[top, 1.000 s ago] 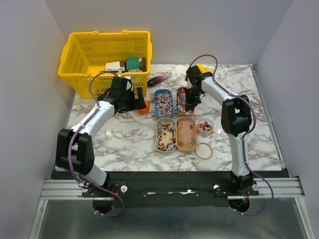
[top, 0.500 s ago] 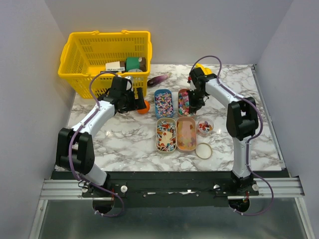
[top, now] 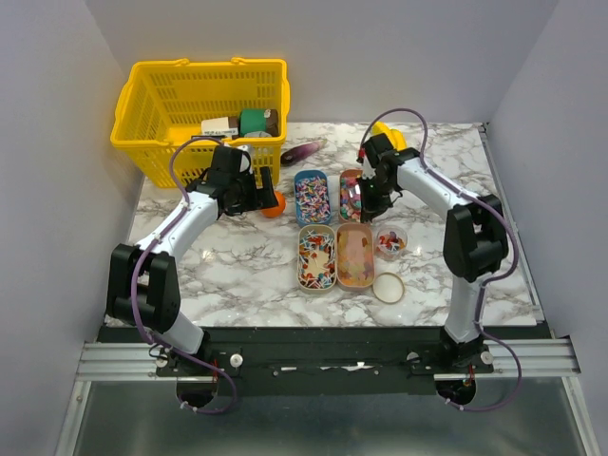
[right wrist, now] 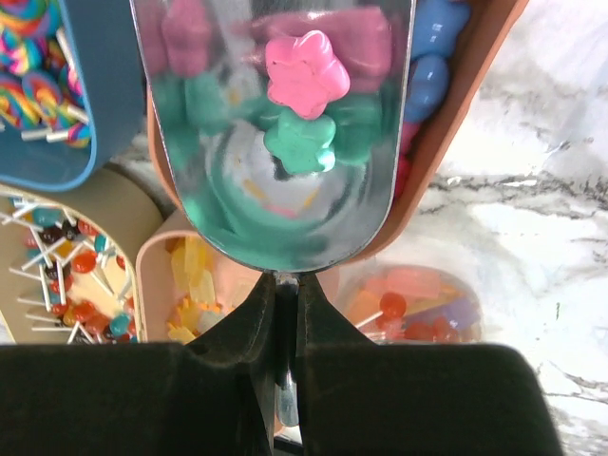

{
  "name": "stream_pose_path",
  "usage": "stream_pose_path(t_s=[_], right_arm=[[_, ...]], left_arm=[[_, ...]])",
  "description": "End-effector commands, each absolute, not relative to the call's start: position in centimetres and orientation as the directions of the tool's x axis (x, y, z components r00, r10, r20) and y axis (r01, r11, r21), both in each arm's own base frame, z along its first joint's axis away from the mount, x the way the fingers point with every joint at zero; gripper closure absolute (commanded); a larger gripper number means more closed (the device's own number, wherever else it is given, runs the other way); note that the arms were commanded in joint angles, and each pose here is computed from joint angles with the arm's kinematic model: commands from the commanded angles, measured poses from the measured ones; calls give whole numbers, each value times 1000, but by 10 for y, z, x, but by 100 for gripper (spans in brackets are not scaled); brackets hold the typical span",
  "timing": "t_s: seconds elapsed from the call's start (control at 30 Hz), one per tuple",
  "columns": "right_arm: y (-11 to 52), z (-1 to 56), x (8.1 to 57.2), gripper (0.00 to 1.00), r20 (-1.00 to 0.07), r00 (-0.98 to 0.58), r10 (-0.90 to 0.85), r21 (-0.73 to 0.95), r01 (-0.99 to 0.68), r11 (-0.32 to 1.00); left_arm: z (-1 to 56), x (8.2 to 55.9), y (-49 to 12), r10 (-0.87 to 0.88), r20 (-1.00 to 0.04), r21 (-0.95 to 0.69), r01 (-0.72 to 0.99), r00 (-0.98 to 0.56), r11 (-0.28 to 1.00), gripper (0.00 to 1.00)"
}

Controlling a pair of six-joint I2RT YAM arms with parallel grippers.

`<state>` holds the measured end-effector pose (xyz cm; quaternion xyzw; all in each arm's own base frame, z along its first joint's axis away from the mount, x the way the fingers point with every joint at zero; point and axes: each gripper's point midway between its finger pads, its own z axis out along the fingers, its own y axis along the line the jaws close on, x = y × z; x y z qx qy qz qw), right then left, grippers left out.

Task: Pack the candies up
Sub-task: Scoop the fake candies from the storage box.

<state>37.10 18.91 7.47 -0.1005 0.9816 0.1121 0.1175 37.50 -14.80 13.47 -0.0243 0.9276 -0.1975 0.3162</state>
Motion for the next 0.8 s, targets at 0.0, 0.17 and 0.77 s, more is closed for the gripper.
stream_pose_path(t_s=[0.0,0.17,0.77], right_arm=[[199,99,357,99,-351,-913,-207,218,-294,931],[201,107,348,99,-372,-908,-193,223,-290,931],[184,142,224,99,-191,-982,-8,386,-82,919]], left_arm=[[136,376,-142,-177,-595,-367,70,-784,928,1],[140,375,-141,-186,-596,-370,61,-781,927,2],[146,371,-155,-264,-537,-468,22,-801,884,3]])
